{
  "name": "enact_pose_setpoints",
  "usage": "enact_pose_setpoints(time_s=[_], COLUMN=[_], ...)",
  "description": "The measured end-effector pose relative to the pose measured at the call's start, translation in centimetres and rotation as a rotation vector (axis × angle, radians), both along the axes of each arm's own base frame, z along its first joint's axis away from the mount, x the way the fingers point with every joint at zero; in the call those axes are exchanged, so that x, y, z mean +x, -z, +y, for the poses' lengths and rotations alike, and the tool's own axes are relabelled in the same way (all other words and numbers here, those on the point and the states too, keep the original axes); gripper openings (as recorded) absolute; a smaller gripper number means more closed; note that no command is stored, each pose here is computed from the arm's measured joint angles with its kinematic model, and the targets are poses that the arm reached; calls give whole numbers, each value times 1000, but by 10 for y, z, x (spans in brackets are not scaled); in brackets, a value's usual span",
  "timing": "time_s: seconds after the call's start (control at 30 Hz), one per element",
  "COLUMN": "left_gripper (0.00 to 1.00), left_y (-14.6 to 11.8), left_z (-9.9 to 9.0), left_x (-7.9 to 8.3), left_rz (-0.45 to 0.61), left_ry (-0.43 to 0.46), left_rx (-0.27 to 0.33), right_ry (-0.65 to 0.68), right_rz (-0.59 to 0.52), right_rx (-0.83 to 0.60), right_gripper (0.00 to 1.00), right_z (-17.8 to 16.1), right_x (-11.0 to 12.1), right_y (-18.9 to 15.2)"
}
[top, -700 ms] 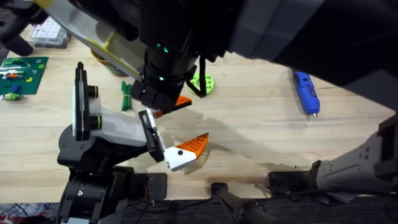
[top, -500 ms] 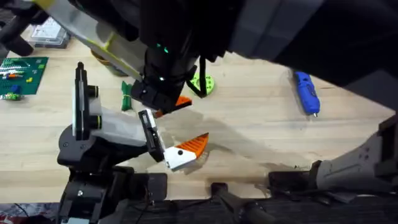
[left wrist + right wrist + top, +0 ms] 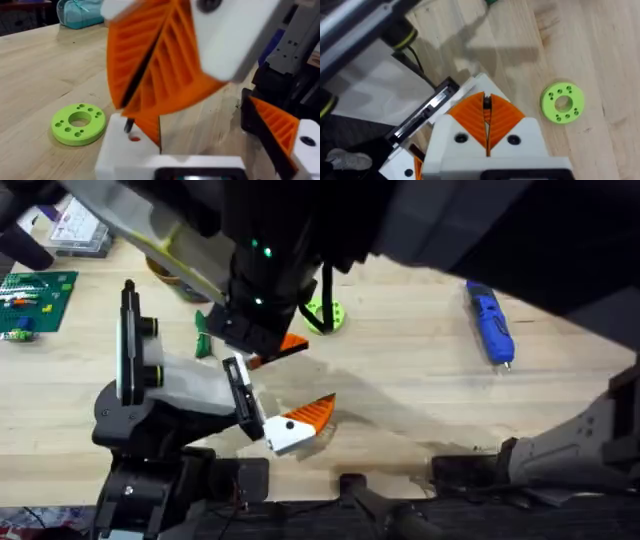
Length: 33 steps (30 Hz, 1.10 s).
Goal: Pick up the gripper from the table and insert it into the empty holder that is missing its gripper. Then pick up a screw, insert it into the mounting hole, and use the screwdriver to tighten it. Finally, clean up the table by picking up the vegetable and placing it into the bucket.
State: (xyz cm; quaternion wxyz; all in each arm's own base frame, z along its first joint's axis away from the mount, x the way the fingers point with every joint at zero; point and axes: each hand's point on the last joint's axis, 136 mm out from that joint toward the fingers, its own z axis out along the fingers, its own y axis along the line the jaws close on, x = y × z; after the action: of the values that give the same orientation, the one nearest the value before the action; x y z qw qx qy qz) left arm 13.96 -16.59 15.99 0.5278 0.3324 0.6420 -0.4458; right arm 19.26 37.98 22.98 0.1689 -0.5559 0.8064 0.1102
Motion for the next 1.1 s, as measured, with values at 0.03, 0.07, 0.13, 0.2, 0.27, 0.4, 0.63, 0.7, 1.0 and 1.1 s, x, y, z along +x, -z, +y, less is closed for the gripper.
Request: enact_pose_setpoints(time_s=[0.03,0.07,0.13,0.2,0.27,0.4,0.63,0.7,1.0,1.1], left_gripper=[988,988,988,988,988,988,988,988,988,988], left_y=[0,0,0,0,0,0,0,0,0,0], left_z=[0,0,0,0,0,0,0,0,0,0], left_x=[0,0,0,0,0,0,0,0,0,0], left_rz=[0,0,0,0,0,0,-1,0,0,-1], left_ry=[0,0,0,0,0,0,0,0,0,0], left_rx=[0,0,0,0,0,0,0,0,0,0], right_ry=[0,0,0,0,0,0,0,0,0,0], right_rz=[-3,-4,-6,-6,-5,-2,5,7,8,7], right_rx=[5,9,11,11,9,4,-9,-12,-14,-13], right_gripper=[9,8,8,8,9,9,9,8,8,8], right_z=[0,0,-1,-2,-3,-4,-7,-8,-8,-8], right_x=[0,0,0,-1,-2,-2,-4,-4,-4,-4], right_y=[-3,-6,-10,-13,-15,-14,-13,-13,-12,-12])
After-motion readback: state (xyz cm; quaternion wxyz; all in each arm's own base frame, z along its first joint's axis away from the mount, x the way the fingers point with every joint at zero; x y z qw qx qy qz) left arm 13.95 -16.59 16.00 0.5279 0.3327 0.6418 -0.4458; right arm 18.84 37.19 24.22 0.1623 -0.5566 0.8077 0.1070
